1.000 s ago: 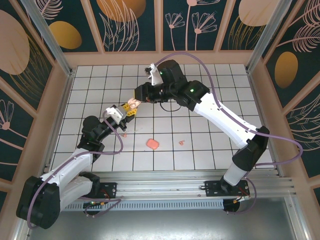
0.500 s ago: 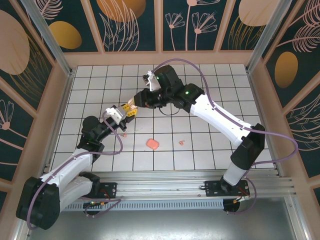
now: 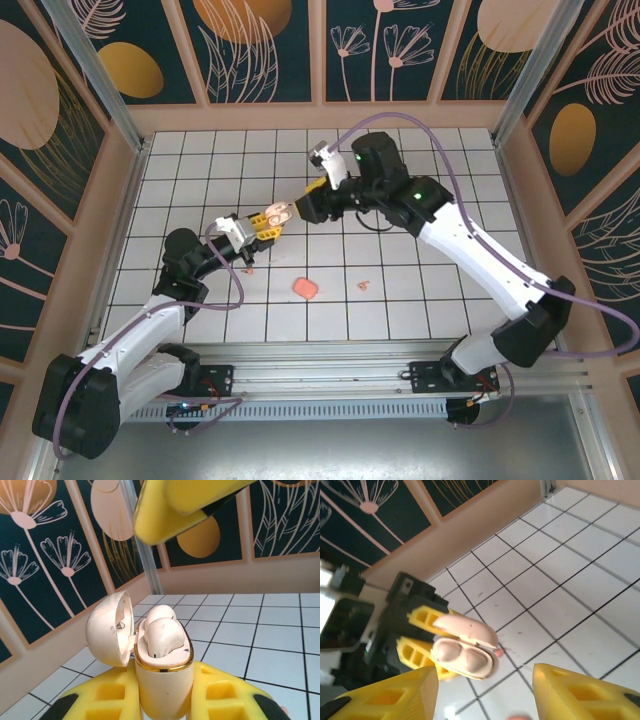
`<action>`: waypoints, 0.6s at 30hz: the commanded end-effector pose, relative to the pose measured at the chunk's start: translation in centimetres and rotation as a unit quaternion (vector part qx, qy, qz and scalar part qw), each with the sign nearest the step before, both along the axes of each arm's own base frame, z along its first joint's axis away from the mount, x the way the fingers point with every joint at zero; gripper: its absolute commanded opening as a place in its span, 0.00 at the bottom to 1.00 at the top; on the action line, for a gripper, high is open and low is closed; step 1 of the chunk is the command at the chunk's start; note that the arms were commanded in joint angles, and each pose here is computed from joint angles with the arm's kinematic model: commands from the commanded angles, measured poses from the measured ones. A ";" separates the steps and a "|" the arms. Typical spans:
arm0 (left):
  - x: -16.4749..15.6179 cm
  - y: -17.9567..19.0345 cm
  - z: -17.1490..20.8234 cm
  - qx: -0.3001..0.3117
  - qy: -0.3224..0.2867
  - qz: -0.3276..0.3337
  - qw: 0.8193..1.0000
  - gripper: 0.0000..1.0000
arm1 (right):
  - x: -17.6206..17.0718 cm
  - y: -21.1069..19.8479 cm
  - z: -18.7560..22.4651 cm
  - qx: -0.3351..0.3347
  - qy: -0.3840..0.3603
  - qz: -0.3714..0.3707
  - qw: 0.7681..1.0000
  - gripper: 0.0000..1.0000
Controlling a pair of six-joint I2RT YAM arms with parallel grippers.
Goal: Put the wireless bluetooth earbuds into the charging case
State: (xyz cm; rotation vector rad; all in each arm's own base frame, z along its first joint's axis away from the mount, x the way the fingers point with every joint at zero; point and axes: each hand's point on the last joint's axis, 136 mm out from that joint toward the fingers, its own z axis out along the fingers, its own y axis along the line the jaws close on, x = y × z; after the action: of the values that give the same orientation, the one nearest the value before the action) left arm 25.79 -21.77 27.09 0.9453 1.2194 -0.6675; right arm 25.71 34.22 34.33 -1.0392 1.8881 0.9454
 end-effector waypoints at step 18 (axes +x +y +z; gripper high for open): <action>-1.4 -1.0 1.0 0.007 -0.008 -0.055 0.998 0.03 | -1.4 1.5 -1.3 -0.092 -0.363 0.292 0.880 0.79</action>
State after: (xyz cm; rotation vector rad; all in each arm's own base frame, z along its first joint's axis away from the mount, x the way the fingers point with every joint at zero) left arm 24.69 -22.53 26.47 1.0121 1.2235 -0.7456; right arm 24.99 35.39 33.10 -1.7601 1.1307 0.5194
